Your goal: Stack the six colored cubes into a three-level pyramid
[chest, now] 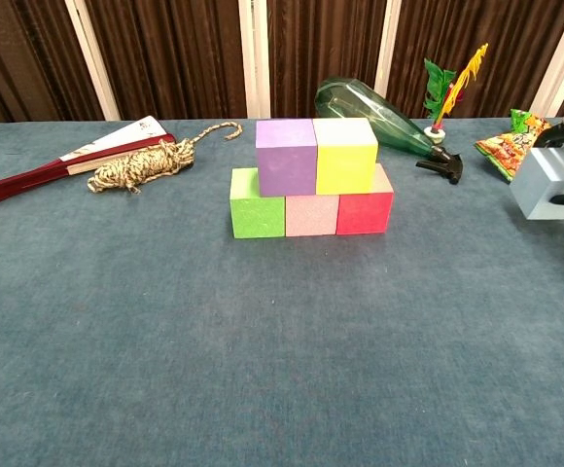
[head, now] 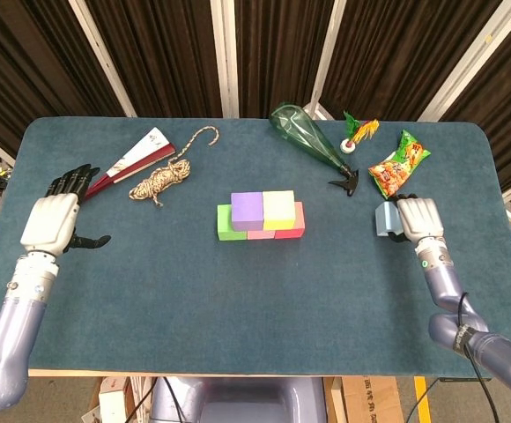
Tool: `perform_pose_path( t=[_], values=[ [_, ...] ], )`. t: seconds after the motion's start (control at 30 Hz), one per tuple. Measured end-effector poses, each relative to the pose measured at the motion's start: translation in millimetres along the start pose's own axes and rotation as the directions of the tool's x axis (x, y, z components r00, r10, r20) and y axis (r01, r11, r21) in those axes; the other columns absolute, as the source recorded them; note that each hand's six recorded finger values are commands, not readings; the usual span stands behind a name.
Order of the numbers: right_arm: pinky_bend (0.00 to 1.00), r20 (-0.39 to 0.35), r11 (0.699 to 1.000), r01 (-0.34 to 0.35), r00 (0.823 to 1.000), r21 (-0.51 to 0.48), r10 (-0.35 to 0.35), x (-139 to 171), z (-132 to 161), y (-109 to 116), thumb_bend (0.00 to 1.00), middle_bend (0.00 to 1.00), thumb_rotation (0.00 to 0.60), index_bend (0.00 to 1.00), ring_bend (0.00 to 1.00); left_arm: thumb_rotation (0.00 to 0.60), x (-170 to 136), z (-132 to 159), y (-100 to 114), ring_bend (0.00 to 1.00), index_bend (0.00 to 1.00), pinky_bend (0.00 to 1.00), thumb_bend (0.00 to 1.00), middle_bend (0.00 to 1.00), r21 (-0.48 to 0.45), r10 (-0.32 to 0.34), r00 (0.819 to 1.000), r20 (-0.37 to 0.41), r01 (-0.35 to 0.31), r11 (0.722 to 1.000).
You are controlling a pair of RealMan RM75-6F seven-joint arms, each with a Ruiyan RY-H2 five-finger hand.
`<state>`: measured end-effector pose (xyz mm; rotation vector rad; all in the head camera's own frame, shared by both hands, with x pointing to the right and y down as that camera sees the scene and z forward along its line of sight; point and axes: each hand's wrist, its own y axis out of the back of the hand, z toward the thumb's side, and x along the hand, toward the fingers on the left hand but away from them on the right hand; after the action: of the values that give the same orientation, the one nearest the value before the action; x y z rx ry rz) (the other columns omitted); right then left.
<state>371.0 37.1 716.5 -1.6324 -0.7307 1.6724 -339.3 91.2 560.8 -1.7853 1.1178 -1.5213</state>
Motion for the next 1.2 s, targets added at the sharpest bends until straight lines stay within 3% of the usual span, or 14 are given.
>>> perform_pose_path(
  t=[0.23, 0.43, 0.87, 1.0, 1.2],
  values=[
    [0.55, -0.031, 0.997, 0.045, 0.998, -0.063, -0.047, 20, 8, 30, 0.35, 0.51, 0.6, 0.38, 0.5, 0.6, -15, -18, 2, 0.02, 0.0, 0.07, 0.13, 0.0, 0.025, 0.005, 1.0, -0.029, -0.004, 1.0],
    [0.55, -0.086, 0.991, 0.097, 0.991, -0.097, -0.105, 42, 30, 70, 0.35, 0.51, 0.6, 0.38, 0.5, 0.6, -35, -38, 0, 0.02, 0.0, 0.07, 0.13, 0.0, 0.061, 0.023, 0.997, -0.08, -0.018, 0.998],
    [0.55, -0.235, 0.978, 0.206, 0.949, -0.047, -0.211, 77, 116, 161, 0.35, 0.51, 0.6, 0.38, 0.5, 0.6, -45, -48, 12, 0.02, 0.0, 0.07, 0.13, 0.0, 0.014, 0.05, 0.995, -0.083, -0.049, 0.999],
    [0.55, -0.262, 0.979, 0.203, 0.943, -0.034, -0.205, 80, 145, 172, 0.35, 0.51, 0.6, 0.38, 0.5, 0.6, -43, -50, 16, 0.02, 0.0, 0.07, 0.13, 0.0, -0.009, 0.05, 0.995, -0.084, -0.051, 0.999],
    [0.55, -0.249, 0.987, 0.158, 0.956, 0.005, -0.152, 74, 183, 175, 0.35, 0.51, 0.6, 0.38, 0.5, 0.6, -39, -58, 27, 0.02, 0.0, 0.07, 0.13, 0.0, -0.051, 0.066, 0.993, -0.099, -0.071, 0.996]
  ],
)
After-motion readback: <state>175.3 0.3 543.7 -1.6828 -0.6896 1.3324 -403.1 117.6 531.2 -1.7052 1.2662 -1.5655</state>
